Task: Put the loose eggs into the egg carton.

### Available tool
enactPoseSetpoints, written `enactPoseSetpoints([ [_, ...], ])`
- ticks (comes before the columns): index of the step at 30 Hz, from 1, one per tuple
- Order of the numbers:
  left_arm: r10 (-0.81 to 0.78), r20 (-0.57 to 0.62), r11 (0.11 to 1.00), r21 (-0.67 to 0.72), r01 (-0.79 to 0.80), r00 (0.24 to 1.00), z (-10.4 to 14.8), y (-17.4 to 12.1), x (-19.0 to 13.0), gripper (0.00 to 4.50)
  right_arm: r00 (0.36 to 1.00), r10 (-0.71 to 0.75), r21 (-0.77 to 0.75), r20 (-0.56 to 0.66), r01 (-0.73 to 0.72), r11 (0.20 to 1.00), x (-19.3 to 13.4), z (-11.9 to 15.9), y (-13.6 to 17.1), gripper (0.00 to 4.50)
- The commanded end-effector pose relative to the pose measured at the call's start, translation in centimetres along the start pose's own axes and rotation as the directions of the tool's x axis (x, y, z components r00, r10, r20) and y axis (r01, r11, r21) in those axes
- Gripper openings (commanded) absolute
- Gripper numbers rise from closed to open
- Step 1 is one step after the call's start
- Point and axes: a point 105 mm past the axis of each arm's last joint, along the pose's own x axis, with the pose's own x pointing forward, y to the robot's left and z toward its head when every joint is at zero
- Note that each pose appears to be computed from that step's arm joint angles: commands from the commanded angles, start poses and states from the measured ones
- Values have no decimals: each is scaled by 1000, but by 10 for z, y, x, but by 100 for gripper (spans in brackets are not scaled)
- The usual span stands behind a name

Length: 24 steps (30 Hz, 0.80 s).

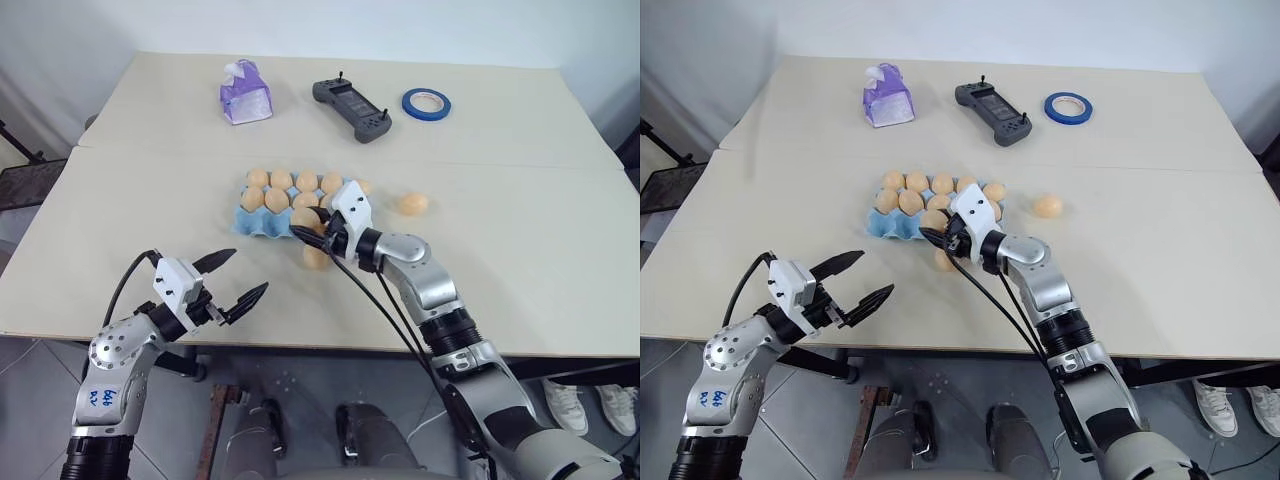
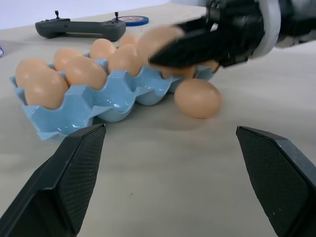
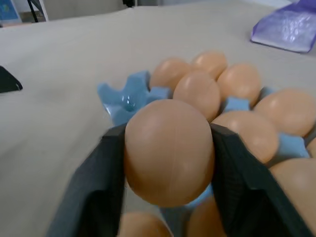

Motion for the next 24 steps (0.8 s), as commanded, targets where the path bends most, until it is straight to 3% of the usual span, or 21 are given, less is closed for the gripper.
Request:
enactPoseSetpoints([
  [1, 0, 38, 999, 40, -2, 999, 13, -2, -1, 450, 998, 23, -36, 65, -21, 999, 4, 22, 6, 371],
  [3, -4, 40, 999, 40, 2, 999, 13, -3, 0, 450, 997, 19, -38, 74, -16, 999, 2, 26, 4, 441],
  [4, -9, 41, 999, 40, 7, 999, 14, -4, 0, 450, 997, 14, -43, 77, -11, 999, 0, 28, 3, 446],
  [8, -36, 44, 999, 42, 34, 998, 15, -6, 4, 450, 996, -41, -82, 78, 47, 995, -25, 28, -13, 446],
  [13, -82, 54, 996, 48, 79, 995, 19, -9, 14, 450, 973, -200, -78, 112, 209, 975, -89, 21, -41, 446],
  [20, -187, 65, 982, 43, 185, 980, 19, -18, 32, 450, 887, -455, -72, 73, 460, 885, -188, -22, -60, 446],
  [24, -247, 62, 968, 62, 244, 967, 16, -23, 42, 450, 833, -554, -68, 13, 553, 830, -220, -50, -62, 446],
])
